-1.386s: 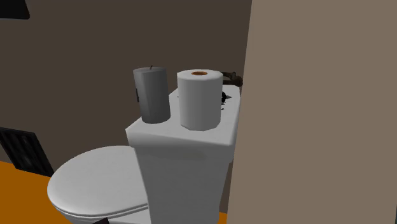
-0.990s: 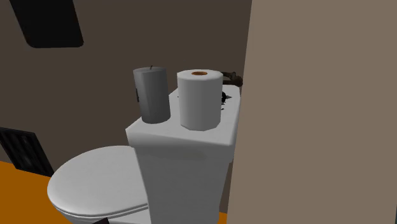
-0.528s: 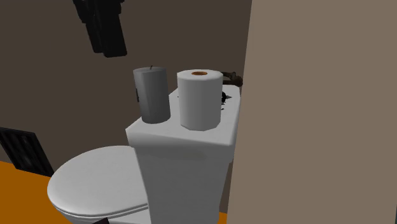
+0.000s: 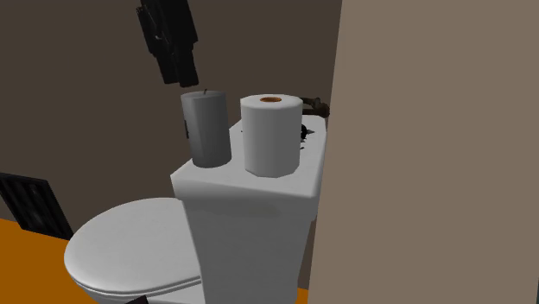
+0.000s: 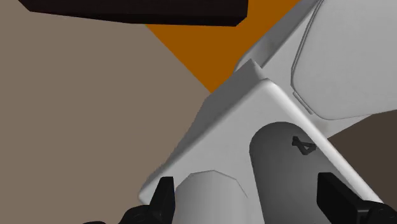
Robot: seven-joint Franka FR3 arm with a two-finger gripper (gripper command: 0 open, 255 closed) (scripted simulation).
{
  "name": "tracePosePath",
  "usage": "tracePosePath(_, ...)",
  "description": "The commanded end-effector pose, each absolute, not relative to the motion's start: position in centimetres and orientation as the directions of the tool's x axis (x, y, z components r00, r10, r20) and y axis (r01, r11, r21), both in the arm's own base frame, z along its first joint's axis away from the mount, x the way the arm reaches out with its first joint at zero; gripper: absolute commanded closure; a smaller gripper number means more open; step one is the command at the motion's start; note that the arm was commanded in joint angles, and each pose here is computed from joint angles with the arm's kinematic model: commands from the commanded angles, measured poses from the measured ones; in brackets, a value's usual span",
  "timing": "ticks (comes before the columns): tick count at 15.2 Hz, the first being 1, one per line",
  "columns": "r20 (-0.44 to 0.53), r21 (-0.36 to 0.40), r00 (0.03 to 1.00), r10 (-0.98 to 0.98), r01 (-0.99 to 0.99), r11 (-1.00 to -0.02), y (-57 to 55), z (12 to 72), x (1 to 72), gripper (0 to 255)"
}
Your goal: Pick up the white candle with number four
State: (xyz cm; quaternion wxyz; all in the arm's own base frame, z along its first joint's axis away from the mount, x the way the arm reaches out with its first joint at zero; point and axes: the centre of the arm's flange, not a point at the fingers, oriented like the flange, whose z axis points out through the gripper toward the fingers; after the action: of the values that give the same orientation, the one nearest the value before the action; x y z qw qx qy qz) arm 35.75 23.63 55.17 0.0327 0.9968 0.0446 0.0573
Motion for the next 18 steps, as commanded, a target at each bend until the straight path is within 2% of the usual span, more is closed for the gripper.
tracePosePath(1,0.128,0.080,0.988,0.088,0.078,-0.994,26.3,54.5,36.3,0)
tracePosePath(4,0.149,0.094,0.985,0.083,0.069,-0.993,29.7,53.6,37.4,0)
tracePosePath(13,0.149,0.094,0.985,0.083,0.069,-0.993,29.7,49.6,37.4,0)
tracePosePath(14,0.149,0.094,0.985,0.083,0.070,-0.993,29.8,49.6,37.3,255)
tracePosePath(18,0.149,0.094,0.985,0.083,0.070,-0.993,29.7,49.6,37.4,255)
